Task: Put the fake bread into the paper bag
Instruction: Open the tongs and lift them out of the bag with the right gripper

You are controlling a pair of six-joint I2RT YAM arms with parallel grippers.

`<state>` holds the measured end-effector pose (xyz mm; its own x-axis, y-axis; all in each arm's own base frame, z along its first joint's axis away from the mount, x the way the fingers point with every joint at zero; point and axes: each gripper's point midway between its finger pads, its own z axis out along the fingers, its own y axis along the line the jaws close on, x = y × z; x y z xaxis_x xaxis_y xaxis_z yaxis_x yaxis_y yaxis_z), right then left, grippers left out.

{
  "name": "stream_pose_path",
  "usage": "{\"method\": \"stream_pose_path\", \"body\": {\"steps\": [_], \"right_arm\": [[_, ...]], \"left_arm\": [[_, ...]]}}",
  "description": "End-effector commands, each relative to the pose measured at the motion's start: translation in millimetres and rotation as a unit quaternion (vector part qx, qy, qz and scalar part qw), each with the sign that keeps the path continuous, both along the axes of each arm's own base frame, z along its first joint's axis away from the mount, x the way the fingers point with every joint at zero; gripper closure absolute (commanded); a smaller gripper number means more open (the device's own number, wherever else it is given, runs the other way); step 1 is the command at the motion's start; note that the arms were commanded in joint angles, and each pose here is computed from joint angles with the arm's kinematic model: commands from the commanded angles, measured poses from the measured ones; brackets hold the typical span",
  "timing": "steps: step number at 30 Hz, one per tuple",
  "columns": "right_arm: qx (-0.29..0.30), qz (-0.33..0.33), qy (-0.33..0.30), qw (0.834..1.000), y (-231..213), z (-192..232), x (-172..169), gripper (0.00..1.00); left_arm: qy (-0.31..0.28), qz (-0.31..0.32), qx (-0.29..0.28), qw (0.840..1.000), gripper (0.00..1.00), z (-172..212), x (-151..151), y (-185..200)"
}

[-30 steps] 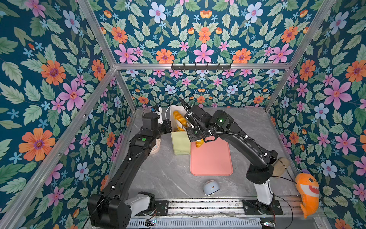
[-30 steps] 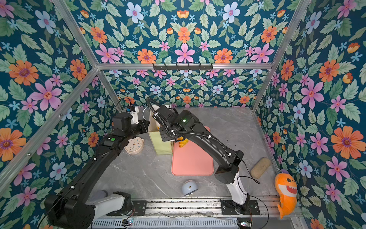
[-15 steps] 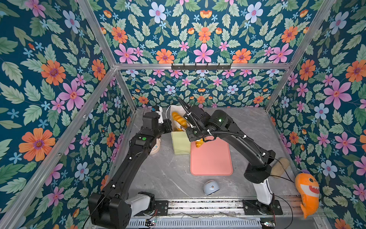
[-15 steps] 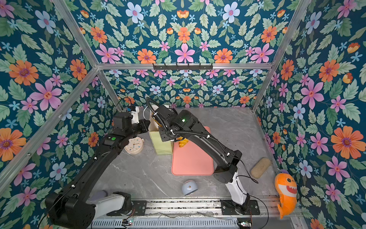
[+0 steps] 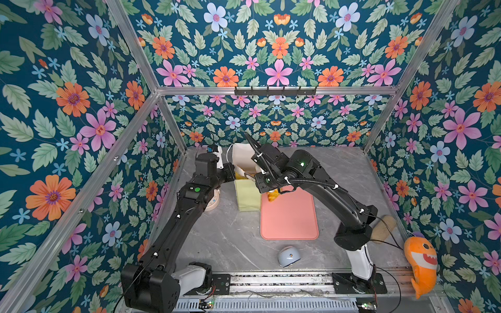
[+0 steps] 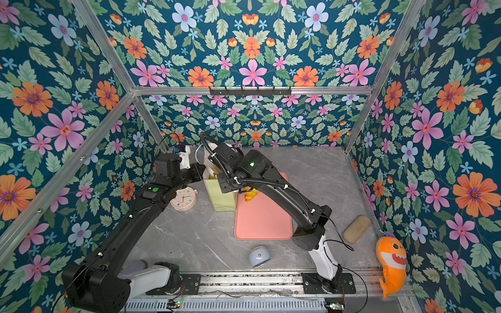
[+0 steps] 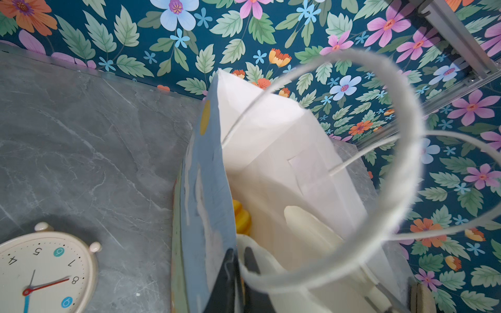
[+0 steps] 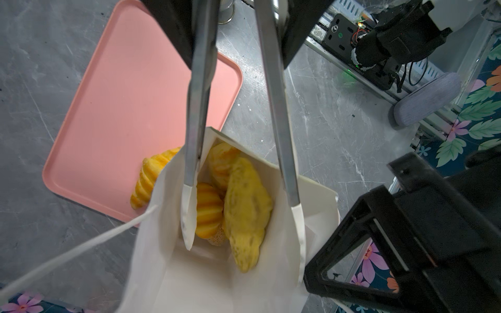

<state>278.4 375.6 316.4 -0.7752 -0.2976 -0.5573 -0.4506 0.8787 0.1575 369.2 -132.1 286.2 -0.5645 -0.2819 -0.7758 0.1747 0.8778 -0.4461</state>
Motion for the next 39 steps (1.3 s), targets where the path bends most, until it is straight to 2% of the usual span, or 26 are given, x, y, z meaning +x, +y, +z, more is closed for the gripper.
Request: {"method": "stream_pose_path", "body": {"steps": [1, 11, 21, 30, 39], "right_arm": [[0.020, 0.009, -0.012, 1.000, -0.7, 15.9, -3.6, 0.53], [0.083, 0.047, -0.033, 0.995, -0.2, 58.6, -18.8, 0.53], [0.139, 0.067, -0.091, 0.984, -28.2, 116.4, -37.9, 0.55], [0.129, 0.026, -0.157, 0.979, -83.0, 147.0, -43.0, 0.57], [0.092, -0.060, -0.161, 0.981, -150.3, 134.8, -34.4, 0.57]], "left_arm": [[0.000, 0.000, -0.005, 1.000, 0.90, 0.9, -0.7, -0.8], [0.000, 0.001, -0.004, 1.000, 0.90, 0.4, -1.6, 0.0], [0.000, 0.000, -0.005, 1.000, 0.90, 1.2, -1.6, -0.4], [-0.002, -0.001, -0.005, 1.000, 0.90, 3.3, -2.1, -0.5], [-0.001, -0.001, -0.005, 1.000, 0.89, 3.6, -1.0, -0.9]]}}
